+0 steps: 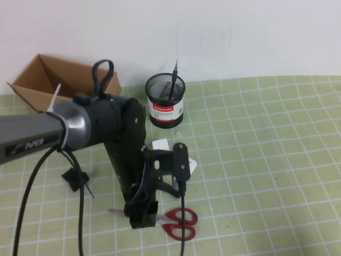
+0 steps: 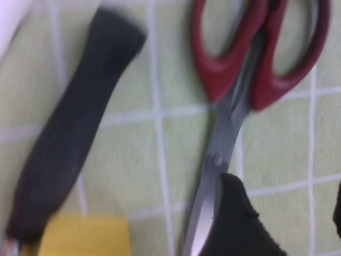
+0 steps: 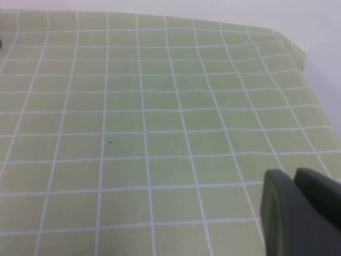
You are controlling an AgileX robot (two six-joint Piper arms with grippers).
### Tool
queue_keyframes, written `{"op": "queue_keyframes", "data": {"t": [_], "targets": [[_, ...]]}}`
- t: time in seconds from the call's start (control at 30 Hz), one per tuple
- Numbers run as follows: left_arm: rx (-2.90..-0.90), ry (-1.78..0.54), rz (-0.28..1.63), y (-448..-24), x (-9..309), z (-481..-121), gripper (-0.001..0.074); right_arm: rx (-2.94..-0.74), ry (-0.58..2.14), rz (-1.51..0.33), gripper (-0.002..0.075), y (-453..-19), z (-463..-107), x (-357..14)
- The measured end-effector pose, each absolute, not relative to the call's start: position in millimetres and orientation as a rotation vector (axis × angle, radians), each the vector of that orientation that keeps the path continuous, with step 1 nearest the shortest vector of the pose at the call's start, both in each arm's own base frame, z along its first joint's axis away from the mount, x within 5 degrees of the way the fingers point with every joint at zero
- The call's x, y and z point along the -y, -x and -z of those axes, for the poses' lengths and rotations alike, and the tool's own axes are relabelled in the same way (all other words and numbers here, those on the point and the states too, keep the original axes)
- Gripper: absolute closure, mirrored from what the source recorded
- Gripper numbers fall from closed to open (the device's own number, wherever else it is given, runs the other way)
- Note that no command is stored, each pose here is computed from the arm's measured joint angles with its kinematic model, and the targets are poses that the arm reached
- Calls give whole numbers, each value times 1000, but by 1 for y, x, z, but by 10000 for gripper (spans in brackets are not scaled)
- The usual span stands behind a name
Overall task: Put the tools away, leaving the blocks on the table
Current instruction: Pick up the scissors from the table
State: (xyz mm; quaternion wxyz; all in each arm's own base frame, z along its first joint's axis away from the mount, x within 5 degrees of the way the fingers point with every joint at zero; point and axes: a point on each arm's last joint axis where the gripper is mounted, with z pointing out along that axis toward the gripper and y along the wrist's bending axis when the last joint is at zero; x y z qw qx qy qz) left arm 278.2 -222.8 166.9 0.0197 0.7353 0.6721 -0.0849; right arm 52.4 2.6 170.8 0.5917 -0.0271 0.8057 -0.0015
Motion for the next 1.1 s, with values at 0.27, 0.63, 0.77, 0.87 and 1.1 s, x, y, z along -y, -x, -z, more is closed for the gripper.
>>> {"op": "queue_keyframes", "data": {"t": [0.27, 0.63, 0.77, 0.87, 1.1], "targets": [[-1800, -2463, 222, -282, 224, -154, 390, -1874, 63, 4, 736, -52, -171, -3], [-1773, -2542, 228, -286, 226, -126, 390, -1874, 63, 4, 736, -52, -171, -3], [-1771, -2536, 222, -287, 226, -125, 394, -1874, 63, 4, 736, -52, -171, -3], [-1769, -2531, 217, -288, 227, -124, 446, -1874, 63, 4, 736, -52, -171, -3], [-1779, -2539, 222, -289, 228, -122, 661, -1874, 63, 4, 736, -52, -171, -3]]}}
